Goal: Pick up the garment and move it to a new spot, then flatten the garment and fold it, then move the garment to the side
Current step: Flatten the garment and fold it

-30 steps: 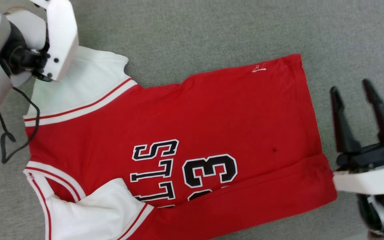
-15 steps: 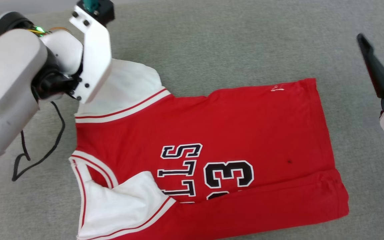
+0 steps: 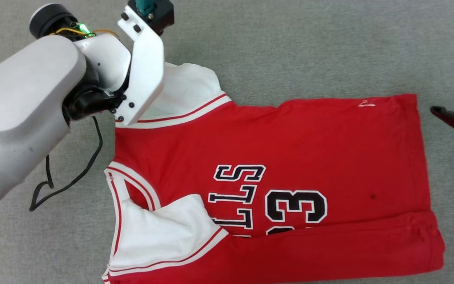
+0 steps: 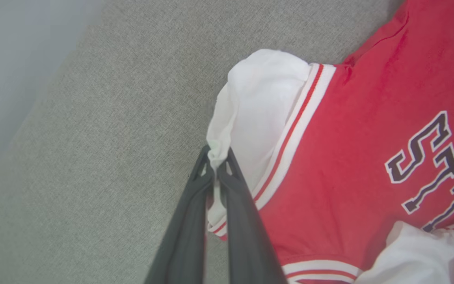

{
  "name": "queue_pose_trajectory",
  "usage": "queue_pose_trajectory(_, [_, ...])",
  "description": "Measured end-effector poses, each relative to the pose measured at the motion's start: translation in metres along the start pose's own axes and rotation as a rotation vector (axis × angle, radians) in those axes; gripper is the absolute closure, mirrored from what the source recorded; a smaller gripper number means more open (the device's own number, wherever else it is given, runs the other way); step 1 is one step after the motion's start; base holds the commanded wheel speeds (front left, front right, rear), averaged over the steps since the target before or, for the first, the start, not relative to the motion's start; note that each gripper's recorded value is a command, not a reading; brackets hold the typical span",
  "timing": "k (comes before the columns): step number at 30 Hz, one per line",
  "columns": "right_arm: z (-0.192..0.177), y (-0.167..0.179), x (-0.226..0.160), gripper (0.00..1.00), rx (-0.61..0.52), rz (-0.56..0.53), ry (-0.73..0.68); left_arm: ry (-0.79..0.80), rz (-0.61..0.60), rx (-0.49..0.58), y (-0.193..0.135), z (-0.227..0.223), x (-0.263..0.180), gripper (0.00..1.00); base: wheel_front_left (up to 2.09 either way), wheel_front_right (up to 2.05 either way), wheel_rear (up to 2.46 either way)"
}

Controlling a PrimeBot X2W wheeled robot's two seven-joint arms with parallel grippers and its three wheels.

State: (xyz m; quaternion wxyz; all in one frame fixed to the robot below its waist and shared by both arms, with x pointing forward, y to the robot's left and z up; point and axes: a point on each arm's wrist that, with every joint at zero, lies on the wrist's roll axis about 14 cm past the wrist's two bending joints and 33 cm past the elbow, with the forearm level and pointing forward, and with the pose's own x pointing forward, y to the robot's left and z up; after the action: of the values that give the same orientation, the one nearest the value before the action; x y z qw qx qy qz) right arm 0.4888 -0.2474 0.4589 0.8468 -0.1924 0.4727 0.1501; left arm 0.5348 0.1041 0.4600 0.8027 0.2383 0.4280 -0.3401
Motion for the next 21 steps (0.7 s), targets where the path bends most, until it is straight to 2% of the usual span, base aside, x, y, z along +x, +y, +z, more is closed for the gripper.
queue_pose_trajectory(6, [-0.016, 0.01, 0.03, 0.0, -0.014, 0.055, 0.177, 0.003, -0.007, -0.011, 0.004, -0.008, 0.009, 1.0, 0.0, 0.0, 0.0])
queue_pose_trajectory(13, [-0.025, 0.034, 0.072, 0.0, -0.035, 0.122, 0.258, 0.017, -0.011, -0.023, 0.011, -0.019, 0.021, 1.0, 0.0, 0.0, 0.0])
queue_pose_trajectory(18, [-0.033, 0.043, 0.087, 0.0, -0.044, 0.162, 0.285, 0.029, -0.017, -0.034, 0.011, -0.028, 0.028, 1.0, 0.0, 0.0, 0.0])
queue_pose_trajectory(19, [-0.032, 0.043, 0.088, 0.67, -0.045, 0.164, 0.278, 0.031, -0.018, -0.033, 0.011, -0.029, 0.029, 1.0, 0.0, 0.0, 0.0])
queue_pose_trajectory(20, [-0.031, 0.044, 0.088, 1.0, -0.044, 0.165, 0.264, 0.028, -0.015, -0.034, 0.012, -0.029, 0.029, 1.0, 0.0, 0.0, 0.0])
queue_pose_trajectory(21, [-0.03, 0.044, 0.087, 1.0, -0.045, 0.164, 0.25, 0.026, -0.012, -0.033, 0.013, -0.028, 0.028, 1.0, 0.0, 0.0, 0.0])
